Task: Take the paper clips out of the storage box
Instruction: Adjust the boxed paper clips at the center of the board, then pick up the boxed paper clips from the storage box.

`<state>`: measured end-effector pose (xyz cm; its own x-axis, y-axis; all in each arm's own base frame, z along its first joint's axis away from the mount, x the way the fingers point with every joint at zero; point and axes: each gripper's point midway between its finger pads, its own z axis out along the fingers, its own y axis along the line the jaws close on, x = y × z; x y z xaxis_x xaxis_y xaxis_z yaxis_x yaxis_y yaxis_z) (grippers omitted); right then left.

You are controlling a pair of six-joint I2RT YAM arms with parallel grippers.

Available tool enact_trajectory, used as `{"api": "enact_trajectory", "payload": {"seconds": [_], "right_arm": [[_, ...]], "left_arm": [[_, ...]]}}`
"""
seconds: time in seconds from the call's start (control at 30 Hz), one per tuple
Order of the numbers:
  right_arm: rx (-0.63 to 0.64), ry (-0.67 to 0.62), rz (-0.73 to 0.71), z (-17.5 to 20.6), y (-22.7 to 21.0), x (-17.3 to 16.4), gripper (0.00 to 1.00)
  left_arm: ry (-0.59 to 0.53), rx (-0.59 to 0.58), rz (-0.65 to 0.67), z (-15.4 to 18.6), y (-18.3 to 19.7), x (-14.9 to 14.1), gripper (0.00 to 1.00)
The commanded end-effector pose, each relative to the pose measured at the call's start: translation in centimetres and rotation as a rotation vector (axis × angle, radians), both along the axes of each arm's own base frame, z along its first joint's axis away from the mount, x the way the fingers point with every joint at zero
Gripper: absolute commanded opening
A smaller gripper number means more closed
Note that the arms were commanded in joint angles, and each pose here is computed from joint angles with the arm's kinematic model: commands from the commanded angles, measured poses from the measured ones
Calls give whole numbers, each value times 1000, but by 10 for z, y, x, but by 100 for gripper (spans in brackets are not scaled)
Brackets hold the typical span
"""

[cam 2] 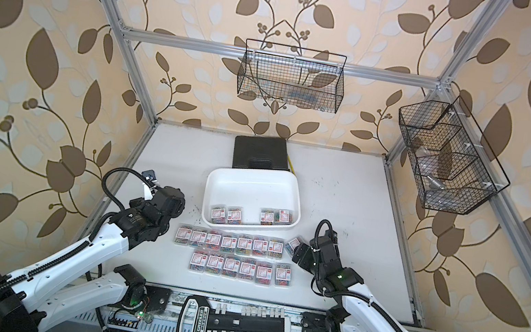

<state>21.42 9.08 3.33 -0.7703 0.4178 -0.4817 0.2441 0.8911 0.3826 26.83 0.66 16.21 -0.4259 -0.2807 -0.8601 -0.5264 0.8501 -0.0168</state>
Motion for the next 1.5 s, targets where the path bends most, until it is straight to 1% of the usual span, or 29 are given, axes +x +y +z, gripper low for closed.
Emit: {"api": "enact_trajectory", "payload": {"seconds": [0.0,0.17,0.33,0.47,0.6,0.7,0.83,0.9,0.97,1.0,1.03,1.13,1.17,1.2,1.23,1.33,1.4,1.43,1.47], "right_arm": [[-7,-63,51,14,9,15,92],[-3,-109,81,21,15,24,89],[2,-154,91,28,20,33,88],[-44,-151,75,25,14,39,87],[-97,-138,40,24,7,45,92],[-100,-141,48,27,10,51,92],[-137,-168,31,42,4,55,92],[-164,-208,30,61,-1,56,92],[-182,-255,41,81,-4,57,92],[-190,-274,53,91,-5,58,92],[-194,-284,58,97,-5,59,92],[-174,-313,100,109,3,65,92],[-164,-325,117,112,7,68,92],[-156,-340,135,114,11,72,91],[-152,-349,142,116,13,75,90],[-126,-388,181,134,22,87,89],[-144,-384,189,143,21,91,89],[-126,-374,205,140,24,89,89],[-102,-364,227,133,28,85,88]], "left_arm": [[-27,-4,30,2,4,-3,99],[-25,-2,31,1,5,-3,99],[-22,-1,30,1,4,-2,99],[-18,4,32,1,4,-2,99],[-18,6,35,1,5,-2,99],[-19,7,38,1,5,-2,99],[-17,11,42,1,6,-2,99],[-13,13,29,1,3,1,99],[8,-13,-34,0,-9,8,98],[28,-40,-93,-1,-21,14,94],[31,-74,-124,2,-31,20,92],[51,-214,-192,1,-64,40,86],[66,-247,-222,-1,-78,48,83],[87,-255,-236,-3,-90,54,81],[104,-247,-238,-3,-98,57,80],[136,-159,-224,-2,-123,63,80],[141,-137,-253,3,-147,66,80],[139,-133,-265,6,-157,66,80],[153,-113,-279,0,-169,66,79]]}}
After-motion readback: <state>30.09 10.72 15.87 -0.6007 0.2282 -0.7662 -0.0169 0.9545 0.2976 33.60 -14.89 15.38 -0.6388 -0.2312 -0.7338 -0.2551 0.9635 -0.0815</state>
